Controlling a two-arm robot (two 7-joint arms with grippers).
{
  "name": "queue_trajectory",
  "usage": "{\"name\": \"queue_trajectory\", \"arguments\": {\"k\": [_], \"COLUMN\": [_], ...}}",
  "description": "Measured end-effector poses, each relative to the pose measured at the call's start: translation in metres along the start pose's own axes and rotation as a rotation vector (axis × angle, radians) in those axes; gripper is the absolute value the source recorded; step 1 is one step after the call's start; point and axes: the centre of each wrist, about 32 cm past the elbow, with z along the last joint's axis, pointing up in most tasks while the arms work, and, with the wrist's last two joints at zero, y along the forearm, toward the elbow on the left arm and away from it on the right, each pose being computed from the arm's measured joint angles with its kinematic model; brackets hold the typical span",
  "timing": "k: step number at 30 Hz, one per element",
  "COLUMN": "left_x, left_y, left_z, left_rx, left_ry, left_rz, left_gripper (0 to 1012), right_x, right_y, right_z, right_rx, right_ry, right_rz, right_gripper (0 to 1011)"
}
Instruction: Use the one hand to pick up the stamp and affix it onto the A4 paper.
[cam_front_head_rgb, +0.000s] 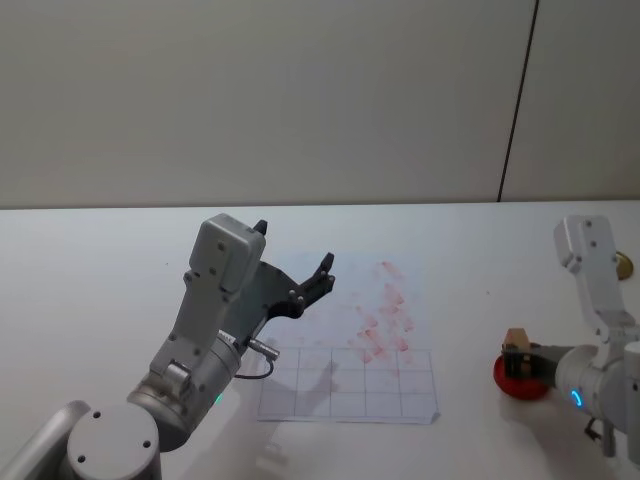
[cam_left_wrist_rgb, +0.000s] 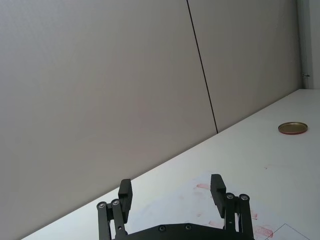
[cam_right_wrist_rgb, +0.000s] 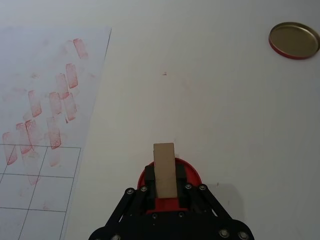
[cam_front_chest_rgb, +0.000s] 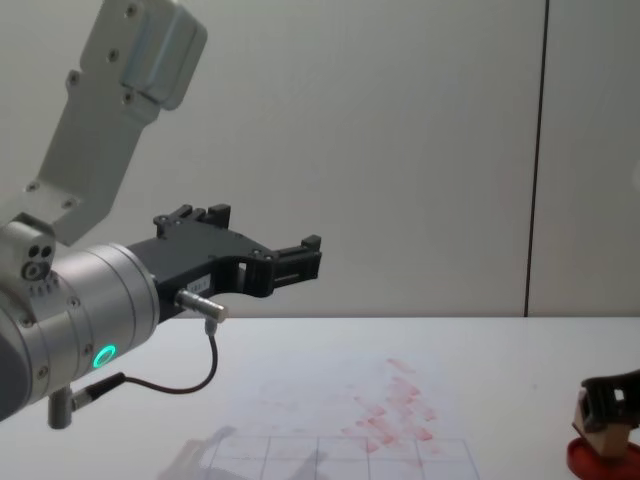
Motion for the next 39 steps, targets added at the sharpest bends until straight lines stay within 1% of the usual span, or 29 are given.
{"name": "queue_trajectory", "arguments": {"k": [5, 13, 15, 17, 18, 24, 30, 33, 34, 37, 38, 39], "left_x": [0.0000, 0.0000, 0.0000, 0.0000, 0.0000, 0.0000, 0.0000, 0.0000, 0.0000, 0.0000, 0.0000, 0.0000], "left_y": [0.0000, 0.0000, 0.0000, 0.0000, 0.0000, 0.0000, 0.0000, 0.0000, 0.0000, 0.0000, 0.0000, 0.0000], "left_z": [0.0000, 0.0000, 0.0000, 0.0000, 0.0000, 0.0000, 0.0000, 0.0000, 0.0000, 0.0000, 0.0000, 0.0000], "left_rx": [0.000, 0.000, 0.000, 0.000, 0.000, 0.000, 0.000, 0.000, 0.000, 0.000, 0.000, 0.000], "left_ry": [0.000, 0.000, 0.000, 0.000, 0.000, 0.000, 0.000, 0.000, 0.000, 0.000, 0.000, 0.000], "left_rz": [0.000, 0.000, 0.000, 0.000, 0.000, 0.000, 0.000, 0.000, 0.000, 0.000, 0.000, 0.000], "left_gripper": [993, 993, 993, 993, 993, 993, 993, 993, 993, 993, 993, 993], "right_x": [-0.001, -0.002, -0.003, -0.004, -0.005, -0.010, -0.018, -0.023, -0.026, -0.032, -0.032, -0.035], "right_y": [-0.002, -0.009, -0.012, -0.014, -0.015, -0.018, -0.015, -0.010, -0.006, 0.000, 0.000, 0.004], "right_z": [0.001, 0.005, 0.008, 0.009, 0.011, 0.017, 0.021, 0.023, 0.024, 0.024, 0.024, 0.025], "right_rx": [0.025, 0.095, 0.132, 0.149, 0.169, 0.229, 0.238, 0.228, 0.219, 0.197, 0.197, 0.183], "right_ry": [-0.007, -0.028, -0.040, -0.045, -0.051, -0.067, -0.076, -0.078, -0.079, -0.080, -0.080, -0.081], "right_rz": [0.001, 0.007, 0.012, 0.016, 0.024, 0.071, 0.128, 0.159, 0.178, 0.206, 0.206, 0.218], "right_gripper": [217, 216, 217, 216, 217, 217, 217, 217, 217, 216, 216, 217]}}
